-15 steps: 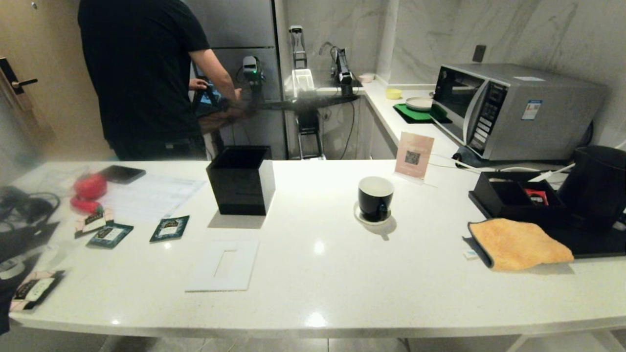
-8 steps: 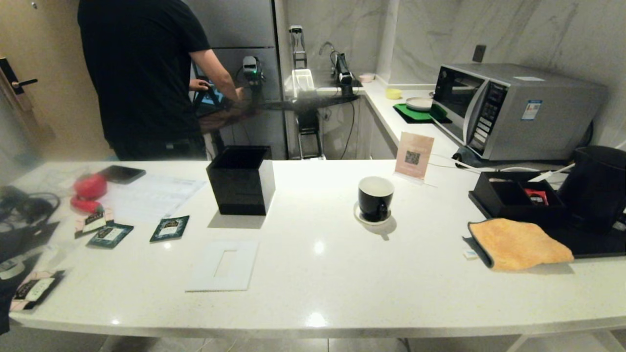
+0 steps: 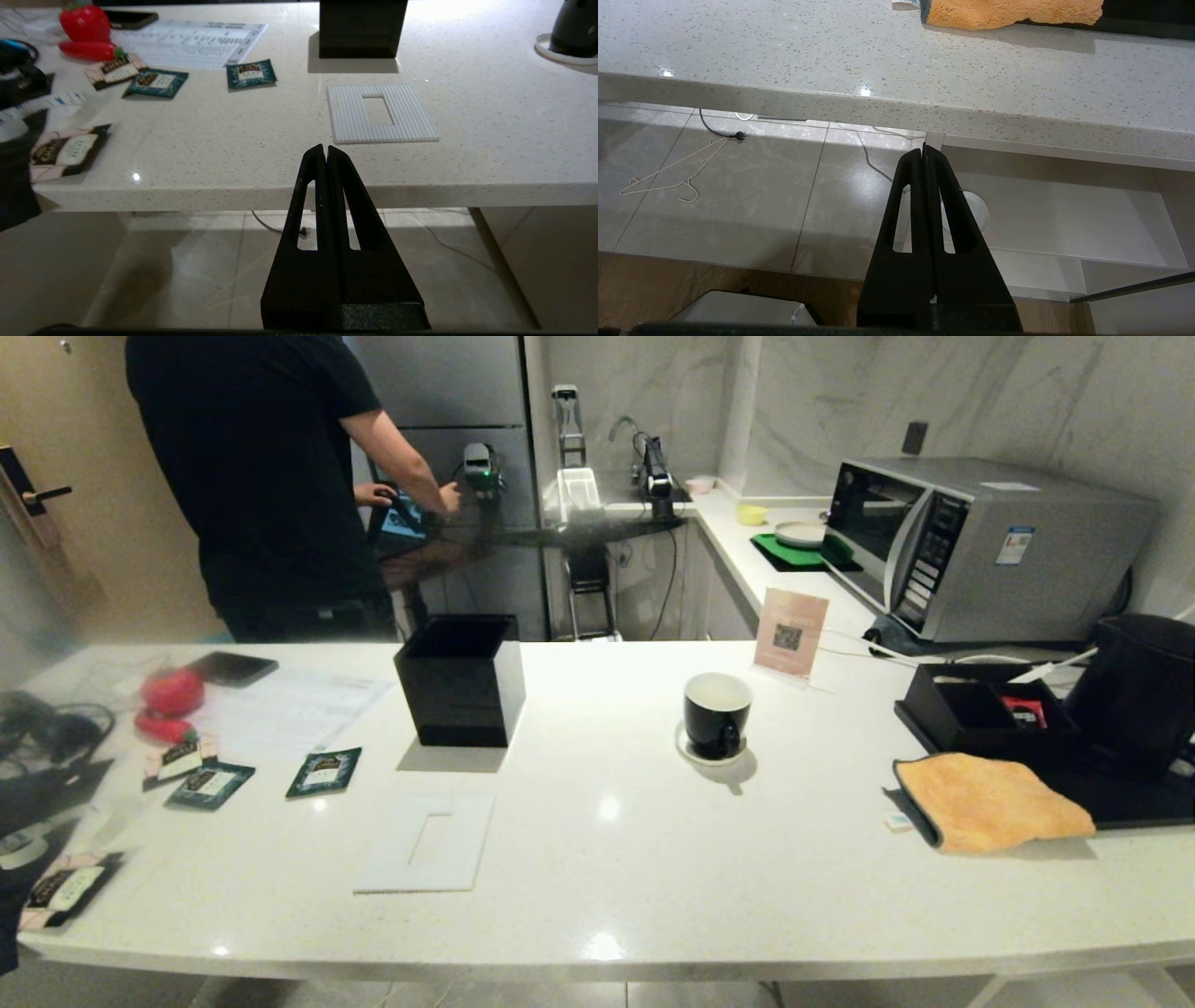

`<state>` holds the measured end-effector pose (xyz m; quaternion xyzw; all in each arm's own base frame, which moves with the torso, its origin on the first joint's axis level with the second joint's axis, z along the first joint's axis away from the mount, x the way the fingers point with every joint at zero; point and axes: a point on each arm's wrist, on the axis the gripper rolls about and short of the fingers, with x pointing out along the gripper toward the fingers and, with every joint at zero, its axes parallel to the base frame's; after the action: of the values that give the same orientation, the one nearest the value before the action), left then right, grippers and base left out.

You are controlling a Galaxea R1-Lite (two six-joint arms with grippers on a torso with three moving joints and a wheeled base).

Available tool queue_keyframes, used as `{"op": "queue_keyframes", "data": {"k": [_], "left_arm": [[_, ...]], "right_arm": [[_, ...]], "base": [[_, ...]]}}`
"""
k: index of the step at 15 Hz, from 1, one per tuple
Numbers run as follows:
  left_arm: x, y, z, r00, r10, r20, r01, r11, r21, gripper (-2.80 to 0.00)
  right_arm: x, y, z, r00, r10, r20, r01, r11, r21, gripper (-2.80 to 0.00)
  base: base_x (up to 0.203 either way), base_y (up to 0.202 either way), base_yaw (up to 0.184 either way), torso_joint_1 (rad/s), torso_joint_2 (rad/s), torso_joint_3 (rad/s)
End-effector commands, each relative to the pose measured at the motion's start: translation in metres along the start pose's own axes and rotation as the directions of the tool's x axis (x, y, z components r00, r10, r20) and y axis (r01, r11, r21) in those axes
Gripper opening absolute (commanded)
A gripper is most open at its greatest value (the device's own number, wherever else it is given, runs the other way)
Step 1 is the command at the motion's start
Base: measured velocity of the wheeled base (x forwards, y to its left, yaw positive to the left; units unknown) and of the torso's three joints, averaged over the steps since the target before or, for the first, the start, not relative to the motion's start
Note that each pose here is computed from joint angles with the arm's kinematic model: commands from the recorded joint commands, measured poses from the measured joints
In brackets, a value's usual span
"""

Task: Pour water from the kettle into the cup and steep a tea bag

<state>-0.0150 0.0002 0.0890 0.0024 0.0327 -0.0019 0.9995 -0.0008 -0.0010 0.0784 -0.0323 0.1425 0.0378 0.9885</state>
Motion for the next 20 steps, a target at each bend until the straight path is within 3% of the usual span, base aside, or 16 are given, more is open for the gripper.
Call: {"op": "queue_keyframes", "data": {"k": [1, 4, 10, 14, 20], "left_arm": [[0.01, 0.0, 0.014, 0.995, -0.024, -0.093, 0.023, 1.0, -0.013, -2.8], [0.027, 0.0, 0.031, 0.979, -0.061, -0.194, 0.06, 0.998, -0.009, -2.8], [0.068, -0.008, 0.058, 0.931, -0.007, -0.366, -0.016, 0.998, -0.06, -2.8], [0.107, -0.016, 0.071, 0.88, 0.015, -0.474, -0.044, 0.998, -0.05, -2.8], [0.17, -0.03, 0.095, 0.844, -0.001, -0.536, -0.024, 0.999, -0.04, -2.8]], "right_arm": [[0.0, 0.0, 0.0, 1.0, -0.001, -0.001, 0.001, 1.0, -0.001, -2.8], [0.0, 0.0, 0.0, 1.0, 0.0, -0.001, 0.0, 1.0, -0.001, -2.8], [0.0, 0.0, 0.0, 1.0, -0.001, -0.002, 0.001, 1.0, -0.001, -2.8], [0.0, 0.0, 0.0, 1.0, 0.0, -0.001, 0.0, 1.0, -0.001, -2.8], [0.0, 0.0, 0.0, 1.0, -0.001, -0.002, 0.001, 1.0, -0.001, -2.8]], "base": [[0.0, 0.0, 0.0, 0.0, 0.0, 0.0], [0.0, 0.0, 0.0, 0.0, 0.0, 0.0], [0.0, 0.0, 0.0, 0.0, 0.0, 0.0], [0.0, 0.0, 0.0, 0.0, 0.0, 0.0], [0.0, 0.0, 0.0, 0.0, 0.0, 0.0]]}}
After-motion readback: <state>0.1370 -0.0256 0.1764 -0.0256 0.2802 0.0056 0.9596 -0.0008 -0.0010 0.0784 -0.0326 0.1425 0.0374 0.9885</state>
